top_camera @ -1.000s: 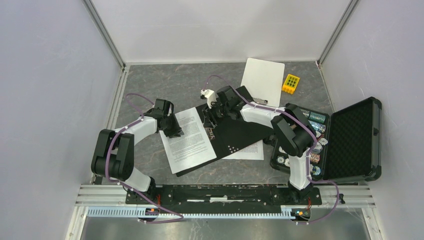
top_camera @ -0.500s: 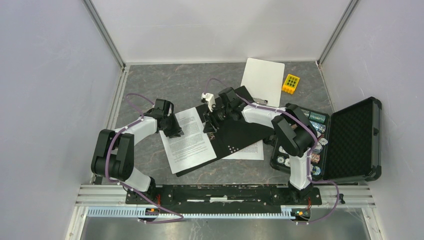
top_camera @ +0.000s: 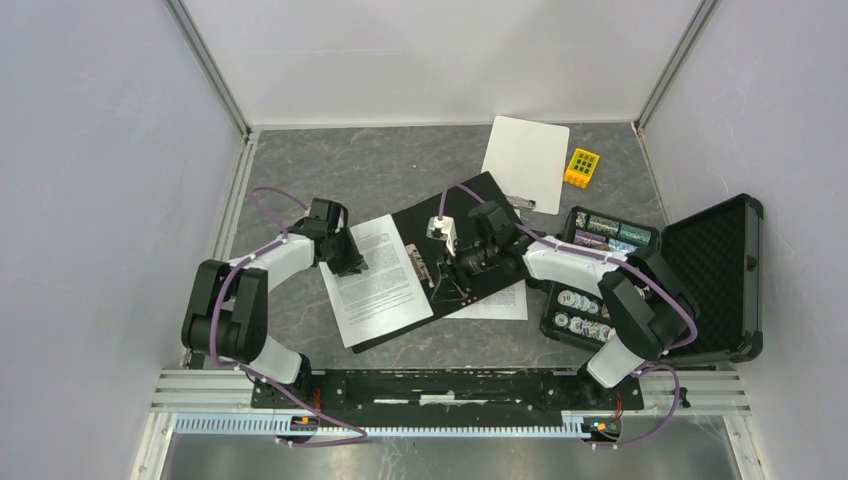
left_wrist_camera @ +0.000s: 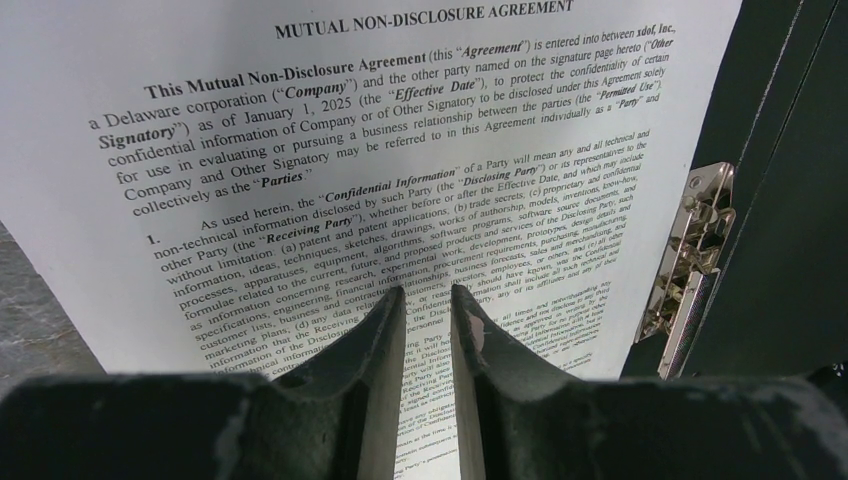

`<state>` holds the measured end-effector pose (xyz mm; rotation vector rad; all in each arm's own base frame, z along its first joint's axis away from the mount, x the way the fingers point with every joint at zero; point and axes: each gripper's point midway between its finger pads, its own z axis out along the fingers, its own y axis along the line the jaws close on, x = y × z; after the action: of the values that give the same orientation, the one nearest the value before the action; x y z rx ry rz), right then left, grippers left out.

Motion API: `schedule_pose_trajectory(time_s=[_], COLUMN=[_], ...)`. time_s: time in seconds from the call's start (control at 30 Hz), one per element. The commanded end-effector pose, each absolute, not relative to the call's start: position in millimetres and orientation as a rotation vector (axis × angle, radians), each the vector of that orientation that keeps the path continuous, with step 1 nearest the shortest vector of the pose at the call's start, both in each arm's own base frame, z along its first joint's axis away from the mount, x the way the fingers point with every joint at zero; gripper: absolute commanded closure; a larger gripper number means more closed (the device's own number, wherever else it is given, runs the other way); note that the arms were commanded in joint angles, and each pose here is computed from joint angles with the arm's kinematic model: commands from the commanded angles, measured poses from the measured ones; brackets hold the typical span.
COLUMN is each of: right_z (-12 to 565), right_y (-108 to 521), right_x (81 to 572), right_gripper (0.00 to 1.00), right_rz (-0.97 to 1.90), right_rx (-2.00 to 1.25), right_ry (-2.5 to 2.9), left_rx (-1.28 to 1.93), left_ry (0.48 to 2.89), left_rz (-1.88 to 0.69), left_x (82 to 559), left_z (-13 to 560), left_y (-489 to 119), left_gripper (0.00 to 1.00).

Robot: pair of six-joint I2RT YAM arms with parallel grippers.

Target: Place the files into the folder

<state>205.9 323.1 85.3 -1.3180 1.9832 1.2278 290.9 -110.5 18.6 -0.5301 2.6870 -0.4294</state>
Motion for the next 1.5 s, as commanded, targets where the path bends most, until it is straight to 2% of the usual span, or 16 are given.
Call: schedule_pose_trajectory(time_s=[0.0, 0.07, 0.3, 0.37, 0.4, 0.47, 0.5, 0.83, 0.93, 1.47], right_z=[99, 103, 102, 100, 98, 95, 93, 88, 87, 93], right_y=[321, 319, 317, 318, 318, 317, 316, 308, 305, 305], right_x=[217, 233, 269, 275, 278, 283, 285, 292, 291, 290], right_gripper=[0.46, 0.46, 0.4, 0.38, 0.36, 0.33, 0.32, 0.11, 0.04, 0.02], right_rz=[1.146, 1.065, 0.81, 0.776, 0.755, 0.716, 0.704, 0.633, 0.622, 0.631], right_rx=[-1.255, -1.156, -0.957, -0.928, -0.917, -0.899, -0.89, -0.842, -0.845, -0.841], right_ry=[1.963, 1.999, 2.023, 2.025, 2.031, 2.037, 2.042, 2.053, 2.055, 2.034], left_rx=[-0.591, -0.591, -0.607, -0.627, -0.641, -0.66, -0.663, -0.736, -0.727, -0.795], left_ry=[2.687, 2.668, 2.563, 2.527, 2.51, 2.486, 2.482, 2.536, 2.542, 2.551], left_rz=[-0.349, -0.374, -0.286, -0.201, -0.159, -0.085, -0.064, 0.056, 0.01, -0.163], left_x=[284, 285, 286, 283, 282, 278, 276, 255, 254, 248], left_z=[11, 18, 62, 73, 78, 83, 83, 54, 50, 39], left_y=[-100, -102, -84, -71, -64, -52, -48, -33, -39, -61], left_gripper=[0.68, 0.63, 0.35, 0.22, 0.12, 0.02, 0.0, 0.0, 0.0, 0.02])
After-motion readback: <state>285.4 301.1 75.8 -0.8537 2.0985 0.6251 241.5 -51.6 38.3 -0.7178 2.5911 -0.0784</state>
